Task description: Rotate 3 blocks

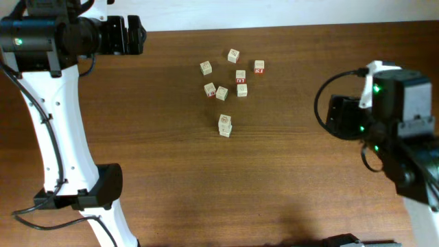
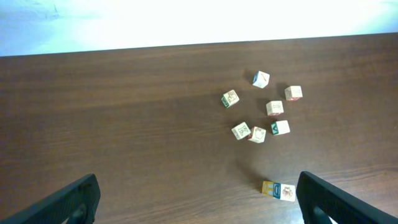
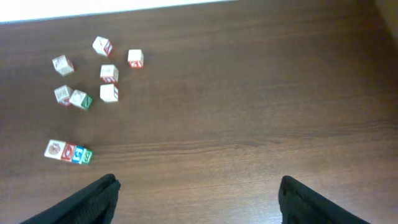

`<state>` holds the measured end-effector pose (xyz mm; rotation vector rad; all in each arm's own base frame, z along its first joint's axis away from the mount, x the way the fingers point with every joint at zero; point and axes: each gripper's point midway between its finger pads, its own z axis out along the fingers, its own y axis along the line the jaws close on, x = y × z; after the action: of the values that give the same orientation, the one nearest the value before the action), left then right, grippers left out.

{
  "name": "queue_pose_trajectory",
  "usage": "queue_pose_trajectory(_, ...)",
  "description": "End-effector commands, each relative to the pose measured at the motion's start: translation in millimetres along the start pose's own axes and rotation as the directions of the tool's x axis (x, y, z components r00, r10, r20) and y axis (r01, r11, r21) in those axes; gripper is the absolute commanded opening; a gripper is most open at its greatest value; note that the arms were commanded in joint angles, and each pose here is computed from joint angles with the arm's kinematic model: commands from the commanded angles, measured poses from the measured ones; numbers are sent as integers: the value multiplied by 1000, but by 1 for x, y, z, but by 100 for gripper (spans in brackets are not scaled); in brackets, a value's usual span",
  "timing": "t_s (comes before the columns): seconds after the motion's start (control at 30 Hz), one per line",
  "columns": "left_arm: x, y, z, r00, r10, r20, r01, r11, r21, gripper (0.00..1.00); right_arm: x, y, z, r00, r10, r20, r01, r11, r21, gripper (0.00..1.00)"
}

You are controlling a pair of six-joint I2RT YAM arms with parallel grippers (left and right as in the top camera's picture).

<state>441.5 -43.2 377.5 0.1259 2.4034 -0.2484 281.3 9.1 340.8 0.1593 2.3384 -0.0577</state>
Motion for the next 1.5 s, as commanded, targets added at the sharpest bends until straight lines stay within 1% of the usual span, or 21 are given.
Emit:
queue_pose_trajectory(0.0,-1,3,-2,1000,7,7,-7,1000,-13,99,-8,-9,-29,996,22,89,-24,1000,13,88)
queue_pose_trajectory(0.07,-1,3,-2,1000,7,7,-7,1000,-13,99,-9,-13,-47,992,31,126,-31,1000,0,96)
queue_pose_trajectory(0.1,-1,3,-2,1000,7,7,-7,1000,-13,99,-8,-15,-60,988,37,149,-36,999,-6,98)
queue_pose_trajectory(0.3,-1,3,-2,1000,7,7,-7,1000,-13,99,-1,-25,-111,958,74,277,-60,997,-57,98)
queue_pose_trajectory(0.4,-1,3,-2,1000,7,7,-7,1000,-13,99,6,-29,-124,949,80,303,-64,996,-64,98)
queue_pose_trajectory(0.53,-1,3,-2,1000,7,7,-7,1000,-13,99,20,-37,-125,961,67,270,-63,998,-25,98)
queue_pose_trajectory(0.63,-1,3,-2,1000,7,7,-7,1000,-13,99,21,-39,-124,961,70,267,-68,998,-17,98)
queue_pose_trajectory(0.73,-1,3,-2,1000,7,7,-7,1000,-13,99,15,-39,-127,952,77,296,-74,997,-21,98)
queue_pose_trajectory(0.87,-1,3,-2,1000,7,7,-7,1000,-13,99,1,-50,-126,925,87,369,-110,993,43,98)
queue_pose_trajectory(0.97,-1,3,-2,1000,7,7,-7,1000,-13,99,-1,-50,-116,903,51,426,-81,995,53,98)
queue_pose_trajectory(1.07,-1,3,-2,1000,7,7,-7,1000,-13,99,1,-49,-96,866,48,498,-84,995,50,98)
queue_pose_trajectory(1.17,-1,3,-2,1000,7,7,-7,1000,-13,99,7,-35,-61,806,-13,592,6,1000,15,98)
queue_pose_trajectory(1.23,-1,3,-2,1000,7,7,-7,1000,-13,99,13,-28,-44,766,-29,642,42,999,-4,98)
queue_pose_trajectory(1.33,-1,3,-2,1000,7,7,-7,1000,-13,99,29,-24,-16,713,-18,701,59,998,-34,98)
queue_pose_trajectory(1.47,-1,3,-2,1000,7,7,-7,1000,-13,99,61,-21,17,690,-14,724,74,996,-51,98)
